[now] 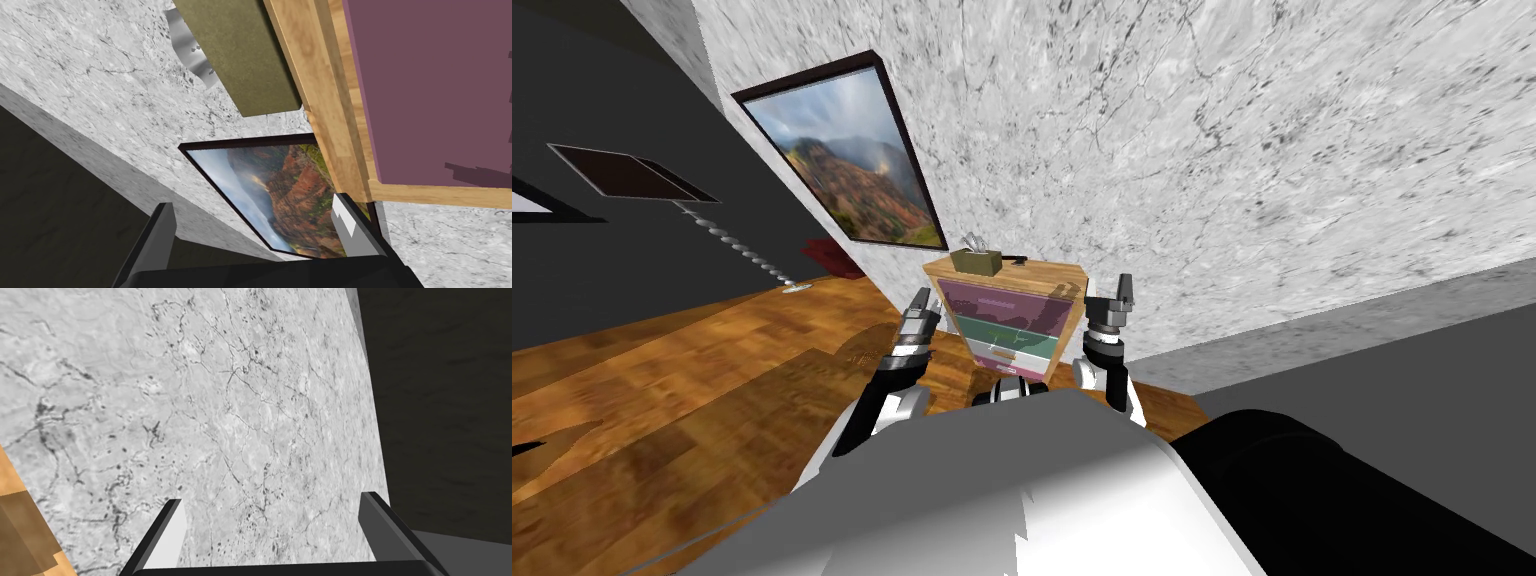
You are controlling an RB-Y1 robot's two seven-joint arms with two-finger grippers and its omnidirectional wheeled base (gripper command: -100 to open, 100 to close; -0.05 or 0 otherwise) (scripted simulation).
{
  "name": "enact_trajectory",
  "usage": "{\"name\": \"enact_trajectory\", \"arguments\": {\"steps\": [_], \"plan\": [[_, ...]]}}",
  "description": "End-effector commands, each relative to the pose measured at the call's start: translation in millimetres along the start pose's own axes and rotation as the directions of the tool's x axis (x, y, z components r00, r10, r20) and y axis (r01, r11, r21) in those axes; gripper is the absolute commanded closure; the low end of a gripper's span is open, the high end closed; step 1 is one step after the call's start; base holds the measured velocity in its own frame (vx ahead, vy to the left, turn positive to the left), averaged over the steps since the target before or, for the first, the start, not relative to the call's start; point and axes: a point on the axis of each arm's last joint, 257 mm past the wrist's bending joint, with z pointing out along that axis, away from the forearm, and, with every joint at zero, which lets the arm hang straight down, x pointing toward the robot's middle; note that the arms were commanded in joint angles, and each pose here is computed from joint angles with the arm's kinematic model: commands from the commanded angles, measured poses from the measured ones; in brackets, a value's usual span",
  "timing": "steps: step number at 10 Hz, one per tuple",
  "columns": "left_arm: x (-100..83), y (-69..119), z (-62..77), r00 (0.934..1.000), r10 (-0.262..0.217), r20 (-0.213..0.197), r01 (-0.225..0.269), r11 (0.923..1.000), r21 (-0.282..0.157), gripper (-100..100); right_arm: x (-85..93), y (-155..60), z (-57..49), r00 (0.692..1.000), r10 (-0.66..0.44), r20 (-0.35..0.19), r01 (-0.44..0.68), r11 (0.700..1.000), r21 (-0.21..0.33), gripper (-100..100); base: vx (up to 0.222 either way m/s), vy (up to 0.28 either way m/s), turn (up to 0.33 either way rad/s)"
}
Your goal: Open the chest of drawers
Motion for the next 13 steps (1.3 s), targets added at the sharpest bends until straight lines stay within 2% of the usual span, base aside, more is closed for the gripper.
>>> {"name": "enact_trajectory", "arguments": {"steps": [1, 3, 4, 7, 10, 11, 13], "plan": [[6.5, 10.2, 1.6, 0.9997, -0.008, -0.022, 0.007, 0.9985, -0.054, -100, 0.0, 0, 0.0, 1.0, 0.0, 0.0, 0.0, 1.0, 0.0, 0, -0.002, -0.02, -0.08], [12.0, 18.1, 2.9, 0.9991, -0.012, -0.04, 0.009, 0.9954, -0.096, -100, 0.0, 0, 0.0, 1.0, 0.0, 0.0, 0.0, 1.0, 0.0, 0, -0.002, -0.021, -0.082], [12.0, 18.8, 2.8, 0.9991, -0.012, -0.04, 0.008, 0.9951, -0.099, -100, 0.0, 0, 0.0, 1.0, 0.0, 0.0, 0.0, 1.0, 0.0, 0, -0.001, -0.013, -0.025], [20.5, 32.1, 3.2, 0.9974, -0.015, -0.071, 0.003, 0.9864, -0.165, -100, 0.0, 0, 0.0, 1.0, 0.0, 0.0, 0.0, 1.0, 0.0, 0, -0.001, -0.016, -0.08], [28.8, 46.4, 1.5, 0.9941, -0.011, -0.108, -0.014, 0.973, -0.231, -100, 0.0, 0, 0.0, 1.0, 0.0, 0.0, 0.0, 1.0, 0.0, 0, 0.001, -0.023, -0.089], [28.9, 48.5, 1.0, 0.9941, -0.011, -0.108, -0.015, 0.9709, -0.239, -100, 0.0, 0, 0.0, 1.0, 0.0, 0.0, 0.0, 1.0, 0.0, 0, -0.001, -0.015, -0.031], [33.7, 58.9, -1.4, 0.991, -0.006, -0.134, -0.033, 0.9582, -0.284, -100, 0.0, 0, 0.0, 1.0, 0.0, 0.0, 0.0, 1.0, 0.0, 0, 0.0, -0.013, -0.07]]}}
